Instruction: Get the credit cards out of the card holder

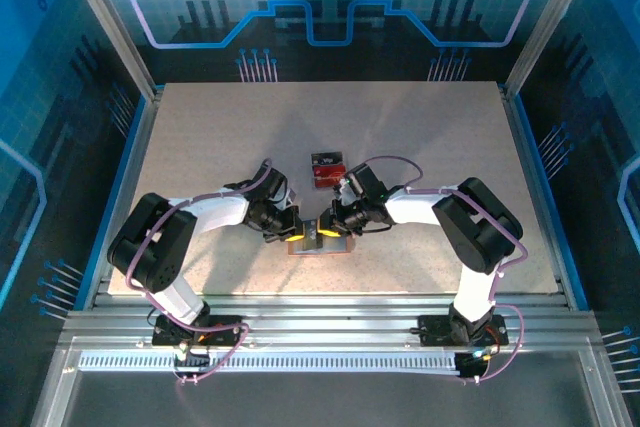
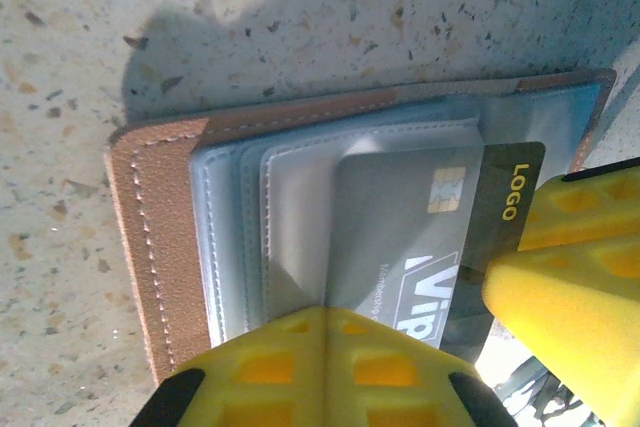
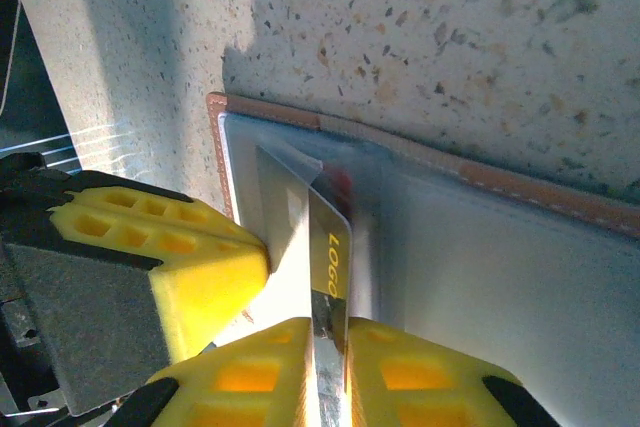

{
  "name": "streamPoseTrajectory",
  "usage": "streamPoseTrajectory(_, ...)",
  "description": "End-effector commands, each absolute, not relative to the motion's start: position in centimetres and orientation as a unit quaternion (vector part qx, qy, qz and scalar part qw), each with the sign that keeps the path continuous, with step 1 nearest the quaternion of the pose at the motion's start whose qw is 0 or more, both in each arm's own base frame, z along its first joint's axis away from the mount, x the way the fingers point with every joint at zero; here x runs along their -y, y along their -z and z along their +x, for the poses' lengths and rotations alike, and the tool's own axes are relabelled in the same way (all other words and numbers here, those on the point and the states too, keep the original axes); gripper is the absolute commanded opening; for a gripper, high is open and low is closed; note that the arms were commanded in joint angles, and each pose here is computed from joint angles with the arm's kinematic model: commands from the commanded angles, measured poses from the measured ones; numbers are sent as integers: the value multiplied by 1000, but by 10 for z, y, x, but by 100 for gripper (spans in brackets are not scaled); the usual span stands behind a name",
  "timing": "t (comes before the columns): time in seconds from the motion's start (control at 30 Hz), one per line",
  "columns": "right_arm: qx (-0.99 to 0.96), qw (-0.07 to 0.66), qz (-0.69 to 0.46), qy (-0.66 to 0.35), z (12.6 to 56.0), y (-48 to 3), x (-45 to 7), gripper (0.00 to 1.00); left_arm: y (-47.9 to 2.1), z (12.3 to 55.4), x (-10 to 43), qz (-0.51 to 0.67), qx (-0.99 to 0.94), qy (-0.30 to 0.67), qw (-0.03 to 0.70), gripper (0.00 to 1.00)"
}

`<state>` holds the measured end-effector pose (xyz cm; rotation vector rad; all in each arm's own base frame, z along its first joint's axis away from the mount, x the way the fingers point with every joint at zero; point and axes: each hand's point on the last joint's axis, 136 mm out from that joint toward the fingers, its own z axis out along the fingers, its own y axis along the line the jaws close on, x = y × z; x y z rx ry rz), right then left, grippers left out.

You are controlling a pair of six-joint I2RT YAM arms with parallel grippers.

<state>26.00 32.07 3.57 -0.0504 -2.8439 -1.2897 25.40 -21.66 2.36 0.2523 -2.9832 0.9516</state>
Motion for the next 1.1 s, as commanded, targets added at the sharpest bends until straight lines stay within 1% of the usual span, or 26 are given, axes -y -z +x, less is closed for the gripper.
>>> streamPoseTrajectory(0.0, 906, 9, -16, 424, 263, -36, -320, 15, -12, 240, 211, 78, 954, -287, 22, 1)
streamPoseTrajectory(0.23, 911, 5, -11, 412, 263, -35, -315, 12, -12, 241, 212, 77, 954, -288, 21, 1)
streamPoseTrajectory(0.5, 927, -1, 4, 376, 263, -38, -300, 9, -16, 241, 211, 75, 955, -286, 20, 1)
streamPoseTrajectory(0.8, 930, -15, 13, 368, 266, -57, -289, 6, -21, 244, 212, 75, 955, -288, 15, 1)
streamPoseTrajectory(1.07, 929, -21, 17, 368, 265, -66, -286, 3, -37, 250, 214, 72, 953, -294, -3, 1)
